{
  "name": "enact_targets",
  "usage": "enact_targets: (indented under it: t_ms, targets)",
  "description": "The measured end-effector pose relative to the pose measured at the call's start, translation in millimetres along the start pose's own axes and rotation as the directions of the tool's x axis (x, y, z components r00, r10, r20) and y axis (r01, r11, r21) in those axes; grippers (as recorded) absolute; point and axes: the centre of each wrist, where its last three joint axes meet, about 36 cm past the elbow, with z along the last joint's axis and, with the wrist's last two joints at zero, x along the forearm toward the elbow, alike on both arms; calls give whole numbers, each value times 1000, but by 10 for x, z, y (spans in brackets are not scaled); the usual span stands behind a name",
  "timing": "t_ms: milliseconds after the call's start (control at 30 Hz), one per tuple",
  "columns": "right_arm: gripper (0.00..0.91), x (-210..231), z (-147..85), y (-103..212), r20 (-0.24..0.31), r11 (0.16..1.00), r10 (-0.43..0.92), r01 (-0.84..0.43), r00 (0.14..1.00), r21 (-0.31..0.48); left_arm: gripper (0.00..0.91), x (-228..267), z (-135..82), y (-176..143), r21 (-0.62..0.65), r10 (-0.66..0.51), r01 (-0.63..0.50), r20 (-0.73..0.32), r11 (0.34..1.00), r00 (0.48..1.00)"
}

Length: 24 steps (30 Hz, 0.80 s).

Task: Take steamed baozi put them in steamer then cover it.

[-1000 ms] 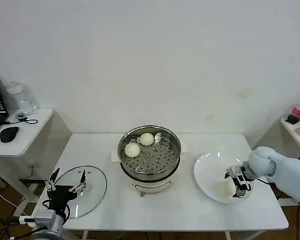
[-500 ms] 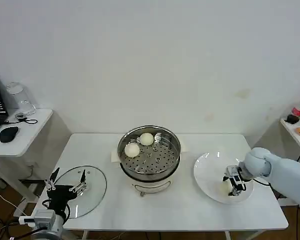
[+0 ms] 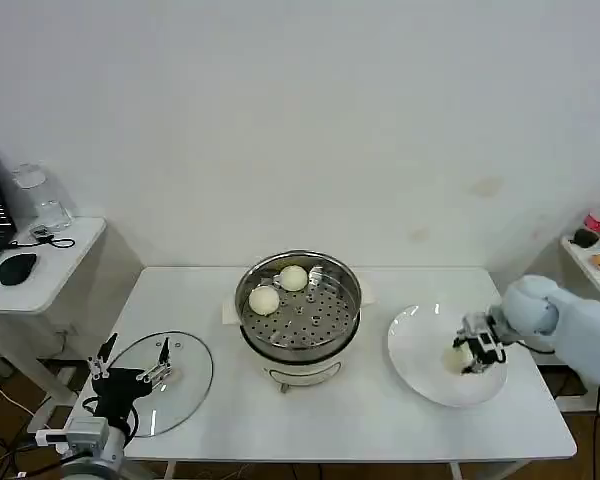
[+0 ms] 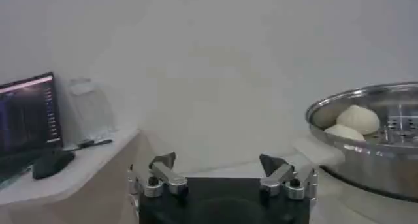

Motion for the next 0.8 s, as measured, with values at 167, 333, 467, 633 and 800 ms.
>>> enact_targets:
  t_ms: [167, 333, 467, 633, 800]
  targets:
    - [615, 444, -151, -418, 28, 996, 79, -80, 996, 30, 907, -4, 19, 20, 14, -7, 7, -16, 1000, 1000]
    - [625, 883, -538, -818, 70, 983, 152, -158, 986, 89, 907, -2, 23, 54, 44, -16, 17, -39, 999, 999]
    - [615, 1171, -954, -1094, 109, 966, 193, -208, 975, 151, 907, 9, 39, 86, 69, -25, 29, -64, 997, 998]
    - [625, 1292, -1539, -1313, 160, 943, 193, -228, 968, 242, 907, 24, 24, 112, 87, -35, 41, -68, 995, 997]
    - [625, 1186, -2146, -1413, 192, 912, 144, -205, 971, 354, 907, 34, 3, 126, 87, -36, 41, -66, 995, 997]
